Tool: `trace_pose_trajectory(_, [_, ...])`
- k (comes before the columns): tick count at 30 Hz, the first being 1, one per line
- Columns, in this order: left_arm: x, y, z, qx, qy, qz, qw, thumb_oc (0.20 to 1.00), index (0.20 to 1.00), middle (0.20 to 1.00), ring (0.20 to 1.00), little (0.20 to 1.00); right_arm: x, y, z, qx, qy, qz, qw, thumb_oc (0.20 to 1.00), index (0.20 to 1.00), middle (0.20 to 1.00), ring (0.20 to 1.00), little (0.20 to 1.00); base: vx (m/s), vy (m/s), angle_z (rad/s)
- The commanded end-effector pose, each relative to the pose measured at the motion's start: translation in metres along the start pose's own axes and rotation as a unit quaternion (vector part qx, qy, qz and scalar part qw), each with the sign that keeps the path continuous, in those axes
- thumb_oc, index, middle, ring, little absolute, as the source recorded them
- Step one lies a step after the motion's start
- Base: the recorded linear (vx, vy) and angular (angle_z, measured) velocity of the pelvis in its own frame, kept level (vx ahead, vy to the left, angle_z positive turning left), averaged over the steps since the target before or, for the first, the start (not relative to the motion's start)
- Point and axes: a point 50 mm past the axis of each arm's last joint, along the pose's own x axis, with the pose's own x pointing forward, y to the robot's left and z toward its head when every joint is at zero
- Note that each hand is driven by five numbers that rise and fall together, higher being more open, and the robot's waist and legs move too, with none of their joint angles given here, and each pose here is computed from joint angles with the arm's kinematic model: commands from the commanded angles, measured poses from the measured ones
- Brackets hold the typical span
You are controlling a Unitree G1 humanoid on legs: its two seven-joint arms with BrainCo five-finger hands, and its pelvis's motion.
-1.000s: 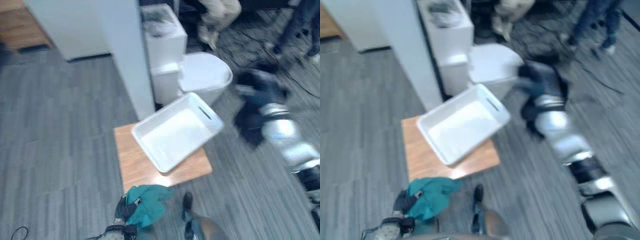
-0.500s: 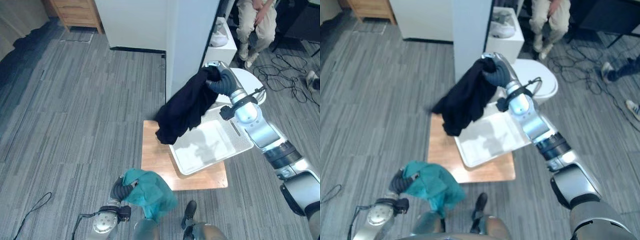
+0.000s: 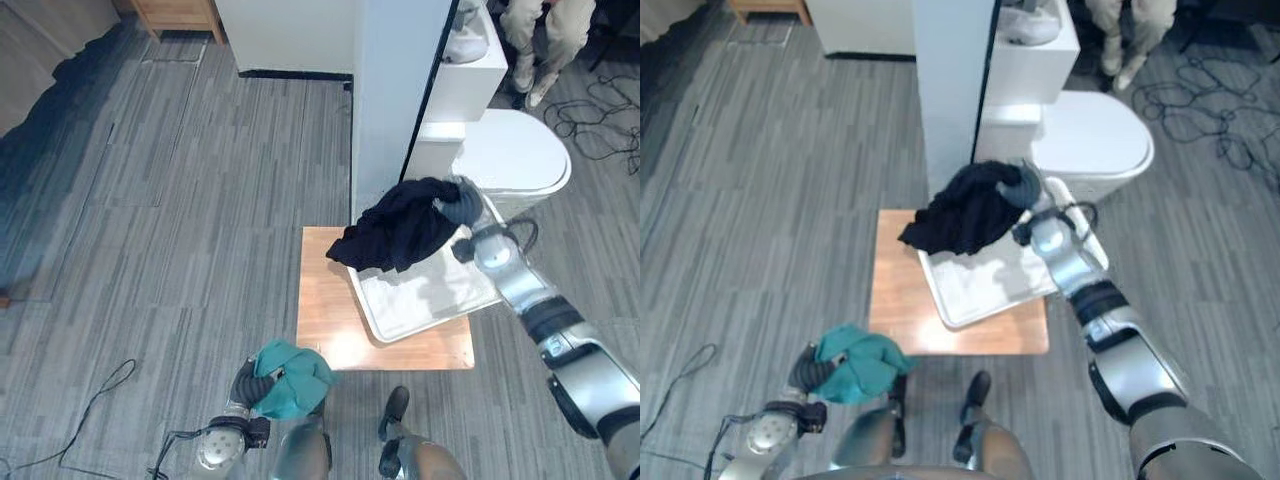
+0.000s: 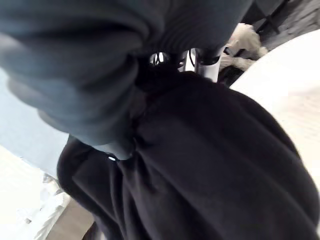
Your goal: Tidy up the quilt and then pick up the clothes from the bed and put them into the laundry hamper.
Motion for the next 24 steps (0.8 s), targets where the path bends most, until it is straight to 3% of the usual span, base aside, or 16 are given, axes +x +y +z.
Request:
trace_pose_trajectory(1, [0.013, -0.013, 0.040, 0.001, -0.107, -0.019, 0.994, 0.200, 0.200, 0.200, 0.200, 0.200, 0.008, -0.031, 0.009, -0.049, -0.037, -0.061, 0.996, 0.200, 0.200, 0.200, 0.200, 0.200, -0.03, 0.033, -0.01])
trace_pose_trajectory(4, [0.017, -0.016, 0.045, -0.001, -0.119, -0.023, 0.993, 0.200, 0.200, 0.200, 0.200, 0.200, 0.006, -0.022, -0.005, -0.120, -0.016, -0.041, 0.992, 0.200, 0.200, 0.200, 0.200, 0.200, -0.02, 0.020, -0.07])
trace_pose_trajectory(5, [0.020, -0.020, 0.050, -0.001, -0.128, -0.033, 0.991, 0.200, 0.200, 0.200, 0.200, 0.200, 0.002, -0.004, -0.014, -0.153, -0.002, -0.008, 0.988, 0.200, 0.200, 0.200, 0.200, 0.200, -0.02, 0.016, -0.04])
trace_pose_trajectory(8, [0.023, -0.027, 0.057, -0.008, -0.140, -0.057, 0.989, 0.200, 0.200, 0.200, 0.200, 0.200, -0.001, 0.015, -0.018, -0.170, 0.006, 0.019, 0.985, 0.200, 0.200, 0.200, 0.200, 0.200, 0.00, 0.000, 0.00])
trace_pose_trajectory(9, [0.025, -0.034, 0.063, -0.017, -0.149, -0.080, 0.985, 0.200, 0.200, 0.200, 0.200, 0.200, -0.003, 0.026, -0.017, -0.169, 0.005, 0.032, 0.985, 1.000, 1.000, 1.000, 1.000, 1.000, 0.00, 0.000, 0.00])
trace_pose_trajectory(13, [0.034, -0.055, 0.093, -0.009, -0.198, -0.136, 0.971, 0.200, 0.200, 0.200, 0.200, 0.200, -0.006, 0.055, -0.005, -0.191, -0.022, 0.057, 0.980, 1.000, 1.000, 1.000, 1.000, 1.000, 0.03, 0.019, -0.03])
trace_pose_trajectory(17, [0.037, -0.071, 0.149, 0.025, -0.307, -0.171, 0.936, 0.200, 0.200, 0.200, 0.200, 0.200, -0.014, 0.073, 0.009, -0.211, -0.068, 0.053, 0.974, 1.000, 1.000, 1.000, 1.000, 1.000, 0.07, 0.039, -0.16])
trace_pose_trajectory(18, [0.042, -0.008, 0.158, 0.011, -0.314, -0.057, 0.948, 0.200, 0.200, 0.200, 0.200, 0.200, -0.015, 0.061, 0.001, -0.216, -0.060, 0.043, 0.974, 1.000, 1.000, 1.000, 1.000, 1.000, 0.09, 0.061, -0.42])
trace_pose_trajectory(19, [0.024, 0.014, 0.185, -0.046, -0.362, -0.042, 0.930, 0.200, 0.200, 0.200, 0.200, 0.200, -0.020, 0.044, -0.006, -0.220, -0.055, 0.012, 0.974, 1.000, 1.000, 1.000, 1.000, 1.000, 0.07, 0.057, -0.32])
trace_pose_trajectory(24, [-0.015, 0.027, 0.235, 0.021, -0.467, -0.081, 0.880, 0.200, 0.200, 0.200, 0.200, 0.200, -0.048, 0.029, -0.041, -0.232, -0.016, -0.012, 0.973, 1.000, 1.000, 1.000, 1.000, 1.000, 0.06, 0.022, -0.05])
